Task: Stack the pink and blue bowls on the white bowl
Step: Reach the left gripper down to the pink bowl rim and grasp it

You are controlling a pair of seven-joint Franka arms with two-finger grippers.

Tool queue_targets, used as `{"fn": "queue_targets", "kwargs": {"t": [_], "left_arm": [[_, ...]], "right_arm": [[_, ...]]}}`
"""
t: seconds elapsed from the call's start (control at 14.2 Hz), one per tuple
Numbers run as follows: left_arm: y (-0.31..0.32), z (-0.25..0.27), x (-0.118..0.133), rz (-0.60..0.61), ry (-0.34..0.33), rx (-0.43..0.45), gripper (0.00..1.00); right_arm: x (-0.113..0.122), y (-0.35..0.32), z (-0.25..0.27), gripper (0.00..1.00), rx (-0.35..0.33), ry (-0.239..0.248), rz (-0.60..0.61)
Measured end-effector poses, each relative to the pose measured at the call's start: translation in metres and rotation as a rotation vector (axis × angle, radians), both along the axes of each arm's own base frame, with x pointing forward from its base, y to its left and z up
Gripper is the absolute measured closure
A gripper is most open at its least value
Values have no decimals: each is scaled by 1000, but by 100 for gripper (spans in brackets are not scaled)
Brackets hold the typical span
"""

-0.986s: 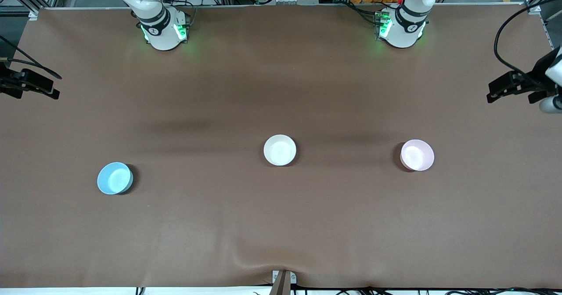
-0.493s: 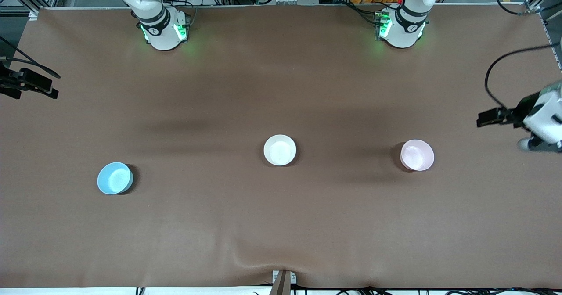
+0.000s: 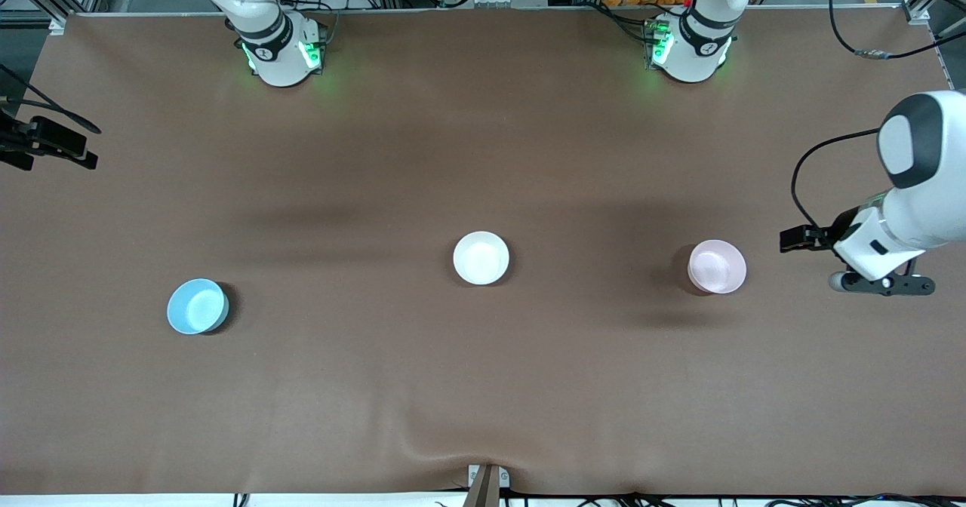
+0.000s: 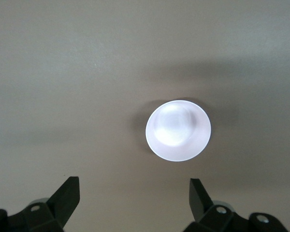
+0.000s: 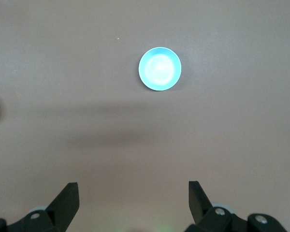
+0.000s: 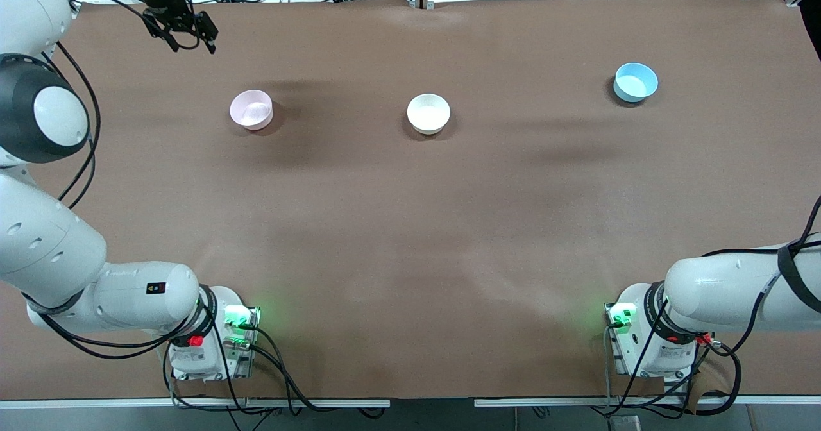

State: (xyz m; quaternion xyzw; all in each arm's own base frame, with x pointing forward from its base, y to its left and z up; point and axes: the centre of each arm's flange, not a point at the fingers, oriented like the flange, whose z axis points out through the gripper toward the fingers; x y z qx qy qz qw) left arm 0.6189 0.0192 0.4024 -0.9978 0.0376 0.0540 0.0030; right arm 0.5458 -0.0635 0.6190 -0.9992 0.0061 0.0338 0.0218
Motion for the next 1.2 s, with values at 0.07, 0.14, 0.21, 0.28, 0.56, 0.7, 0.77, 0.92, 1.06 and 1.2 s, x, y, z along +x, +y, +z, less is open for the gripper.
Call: {"fn": "queue_targets", "kwargs": {"t": [0.07,0.14,0.21,0.28,0.56,0.7,0.77,0.92,1.06,1.2], "left_arm": [[0,-9,-2,-1,1,0,0],[0,-20,-4,-2,0,-1,0],[-1,-34,-7,-3,-5,-1,0],[-2,-53,-11,-5,-15,-2,0],[-5,-122,-27,-10,-51,-6,4],[-5,-146,-33,-11,-41,-8,5],[-6,-154,-34,-12,-39,-8,10],[-6,-169,-34,-26,-49,-11,24],[-6,-180,-35,-47,-46,-14,36],[-6,-184,-35,-51,-47,-14,42]], "right_arm": [[0,0,0,0,0,0,0],[0,0,0,0,0,1,0],[0,0,0,0,0,1,1],[0,0,0,0,0,1,1],[0,0,-1,0,0,2,1],[0,0,-1,0,0,2,1],[0,0,-1,0,0,2,1],[0,0,-1,0,0,2,1],[0,0,-1,0,0,3,1],[0,0,-1,0,0,3,1]]}}
